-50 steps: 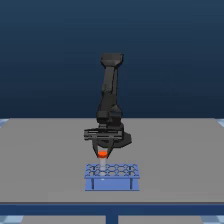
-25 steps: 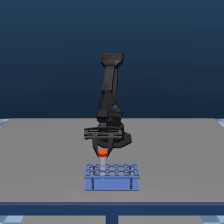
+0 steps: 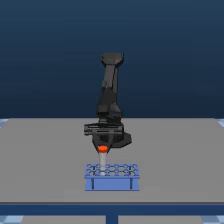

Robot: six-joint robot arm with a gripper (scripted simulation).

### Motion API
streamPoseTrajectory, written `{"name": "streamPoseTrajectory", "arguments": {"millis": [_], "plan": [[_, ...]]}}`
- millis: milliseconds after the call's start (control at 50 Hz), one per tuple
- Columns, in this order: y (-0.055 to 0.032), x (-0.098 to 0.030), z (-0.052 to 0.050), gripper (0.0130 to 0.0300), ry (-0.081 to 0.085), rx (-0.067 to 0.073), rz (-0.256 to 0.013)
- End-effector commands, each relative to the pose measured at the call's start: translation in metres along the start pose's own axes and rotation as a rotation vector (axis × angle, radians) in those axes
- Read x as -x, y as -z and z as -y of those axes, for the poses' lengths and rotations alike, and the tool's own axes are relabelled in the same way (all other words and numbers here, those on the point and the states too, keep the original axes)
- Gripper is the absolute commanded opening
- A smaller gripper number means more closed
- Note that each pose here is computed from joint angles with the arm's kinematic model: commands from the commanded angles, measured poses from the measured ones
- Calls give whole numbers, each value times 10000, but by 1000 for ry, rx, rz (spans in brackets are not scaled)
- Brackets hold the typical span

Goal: Pick up the centrifuge tube on the rack

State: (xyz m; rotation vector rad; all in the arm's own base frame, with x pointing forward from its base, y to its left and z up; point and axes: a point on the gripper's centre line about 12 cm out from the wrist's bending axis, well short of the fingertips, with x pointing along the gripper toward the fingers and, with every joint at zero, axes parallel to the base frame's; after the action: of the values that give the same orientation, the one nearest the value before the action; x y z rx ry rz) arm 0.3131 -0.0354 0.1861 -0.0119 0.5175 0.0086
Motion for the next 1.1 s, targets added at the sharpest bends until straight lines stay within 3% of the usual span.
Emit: {"name": "streamPoseTrajectory", "arguments": {"millis": [20, 380, 1100], "plan": [[-22, 16, 7, 130, 6, -14, -7], [-150, 89, 9, 130, 6, -14, -7], [-323, 187, 11, 130, 6, -14, -7]]}}
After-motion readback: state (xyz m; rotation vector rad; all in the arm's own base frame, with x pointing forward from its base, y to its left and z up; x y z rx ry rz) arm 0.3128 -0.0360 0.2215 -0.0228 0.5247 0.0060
